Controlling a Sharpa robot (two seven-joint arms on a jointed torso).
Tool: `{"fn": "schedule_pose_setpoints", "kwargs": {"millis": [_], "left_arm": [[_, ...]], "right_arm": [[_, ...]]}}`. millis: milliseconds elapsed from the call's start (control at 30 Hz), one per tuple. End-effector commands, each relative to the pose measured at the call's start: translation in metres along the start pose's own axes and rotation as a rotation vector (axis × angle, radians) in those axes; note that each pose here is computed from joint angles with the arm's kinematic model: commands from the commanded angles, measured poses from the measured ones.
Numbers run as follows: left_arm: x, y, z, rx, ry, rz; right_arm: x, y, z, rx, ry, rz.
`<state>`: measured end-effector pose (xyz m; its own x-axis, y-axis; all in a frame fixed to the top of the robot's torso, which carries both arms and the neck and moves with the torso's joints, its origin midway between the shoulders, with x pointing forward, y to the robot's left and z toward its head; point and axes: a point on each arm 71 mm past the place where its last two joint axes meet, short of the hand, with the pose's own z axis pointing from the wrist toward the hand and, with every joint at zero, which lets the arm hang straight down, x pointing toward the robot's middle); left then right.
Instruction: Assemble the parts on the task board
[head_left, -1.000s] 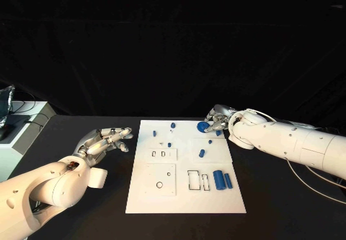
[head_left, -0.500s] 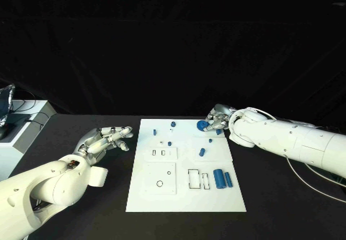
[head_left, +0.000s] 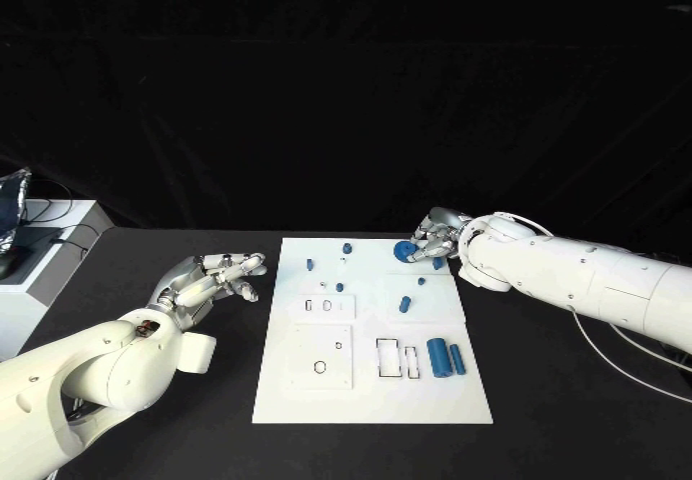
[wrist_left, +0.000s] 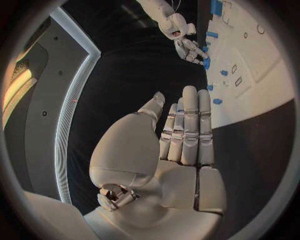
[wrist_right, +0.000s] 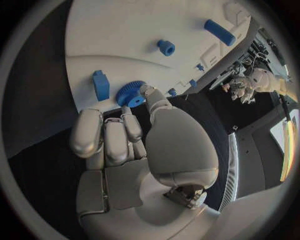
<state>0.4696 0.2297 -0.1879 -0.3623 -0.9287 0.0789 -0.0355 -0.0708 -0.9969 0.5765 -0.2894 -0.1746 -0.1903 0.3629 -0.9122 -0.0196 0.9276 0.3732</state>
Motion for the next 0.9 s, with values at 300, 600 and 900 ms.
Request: {"fn": "schedule_pose_setpoints", "kwargs": {"millis": [300, 600, 900], "left_arm": [[0.0018, -0.0004, 0.0004, 0.004, 0.011, -0.001], [0.0017, -0.0004, 0.0004, 0.003, 0.011, 0.000], [0.0012, 0.0000, 0.0007, 0.002, 0.010, 0.000]], "right_arm": [[0.010, 0.002, 0.000, 0.011, 0.074, -0.023], [0.008, 0.008, 0.001, 0.018, 0.020, -0.078], [0.007, 0.015, 0.002, 0.022, -0.032, -0.150]]}}
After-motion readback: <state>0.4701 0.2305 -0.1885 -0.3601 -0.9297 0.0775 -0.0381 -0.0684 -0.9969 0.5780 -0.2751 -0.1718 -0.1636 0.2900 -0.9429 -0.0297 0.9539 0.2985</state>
